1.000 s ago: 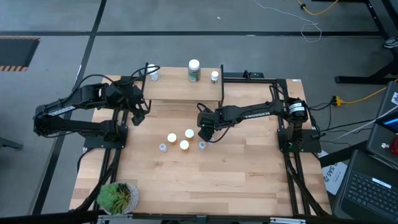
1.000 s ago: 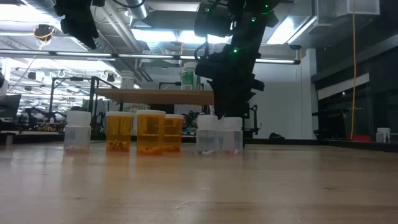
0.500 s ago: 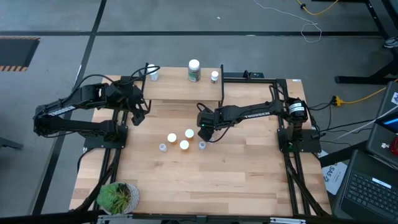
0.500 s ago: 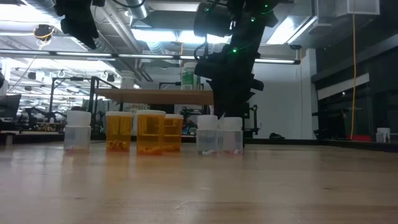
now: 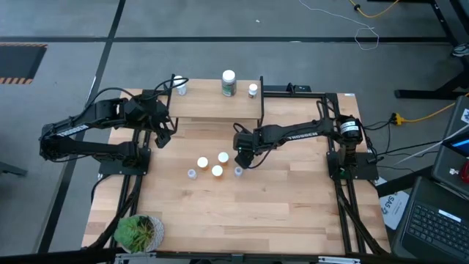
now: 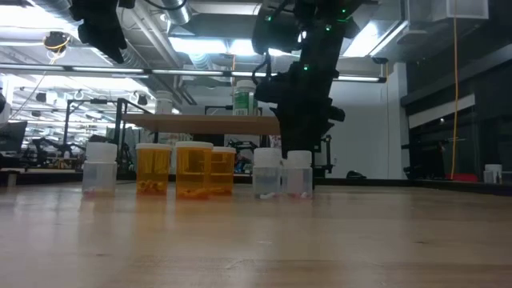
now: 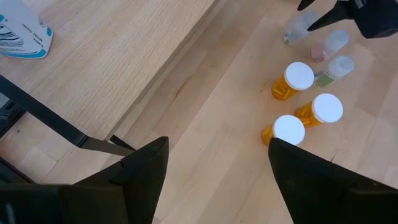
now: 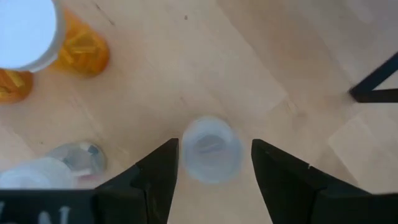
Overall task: Pick and place medicine bottles onto shelf by color
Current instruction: Put the transparent pill bottle on the shelf
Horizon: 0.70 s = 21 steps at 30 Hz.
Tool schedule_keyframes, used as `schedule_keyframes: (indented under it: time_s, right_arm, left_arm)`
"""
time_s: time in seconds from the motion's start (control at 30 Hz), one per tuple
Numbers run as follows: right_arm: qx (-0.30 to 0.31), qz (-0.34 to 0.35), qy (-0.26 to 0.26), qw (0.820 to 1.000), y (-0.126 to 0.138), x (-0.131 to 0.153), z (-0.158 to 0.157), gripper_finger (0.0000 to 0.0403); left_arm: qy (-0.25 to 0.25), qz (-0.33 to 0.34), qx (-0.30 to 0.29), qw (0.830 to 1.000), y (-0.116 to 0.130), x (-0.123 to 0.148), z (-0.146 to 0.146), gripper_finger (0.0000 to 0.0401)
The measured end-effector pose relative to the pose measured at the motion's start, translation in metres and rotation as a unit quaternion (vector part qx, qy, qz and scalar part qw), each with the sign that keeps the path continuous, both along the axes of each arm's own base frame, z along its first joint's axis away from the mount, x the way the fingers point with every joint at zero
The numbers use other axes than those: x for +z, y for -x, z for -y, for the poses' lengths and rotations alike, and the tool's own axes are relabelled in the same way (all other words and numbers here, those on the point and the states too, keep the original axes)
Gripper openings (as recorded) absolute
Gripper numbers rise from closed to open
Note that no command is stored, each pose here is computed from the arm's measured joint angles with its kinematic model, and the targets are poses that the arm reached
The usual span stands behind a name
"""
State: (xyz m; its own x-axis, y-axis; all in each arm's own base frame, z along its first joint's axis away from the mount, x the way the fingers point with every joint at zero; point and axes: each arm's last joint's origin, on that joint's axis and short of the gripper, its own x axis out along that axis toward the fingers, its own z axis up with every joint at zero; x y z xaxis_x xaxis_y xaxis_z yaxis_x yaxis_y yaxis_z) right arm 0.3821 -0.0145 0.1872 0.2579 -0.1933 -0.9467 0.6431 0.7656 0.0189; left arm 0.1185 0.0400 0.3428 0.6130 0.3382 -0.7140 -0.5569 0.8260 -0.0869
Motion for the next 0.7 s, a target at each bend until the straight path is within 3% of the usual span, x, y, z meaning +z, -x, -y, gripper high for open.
schedule_keyframes:
  time_s: [0.27, 0.43, 0.53, 0.7]
  right_arm:
    - [0.001, 0.004, 0.001, 1.000, 0.000, -0.003, 0.000, 0.0200]
    - [0.005, 0.003, 0.002, 1.000, 0.000, -0.003, 0.000, 0.0159]
    - [0.023, -0.002, 0.007, 1.000, 0.000, -0.001, 0.000, 0.0134]
    - [0.080, 0.017, 0.026, 0.996, -0.011, 0.024, 0.000, 0.0134]
  left_arm:
    - [-0.007, -0.002, 0.008, 1.000, 0.000, 0.000, -0.001, 0.0271]
    - [-0.008, -0.003, 0.008, 1.000, 0.000, 0.000, -0.001, 0.0271]
    - [-0.008, -0.003, 0.008, 1.000, 0.000, 0.000, -0.001, 0.0271]
    - [-0.008, -0.003, 0.008, 1.000, 0.000, 0.000, -0.001, 0.0271]
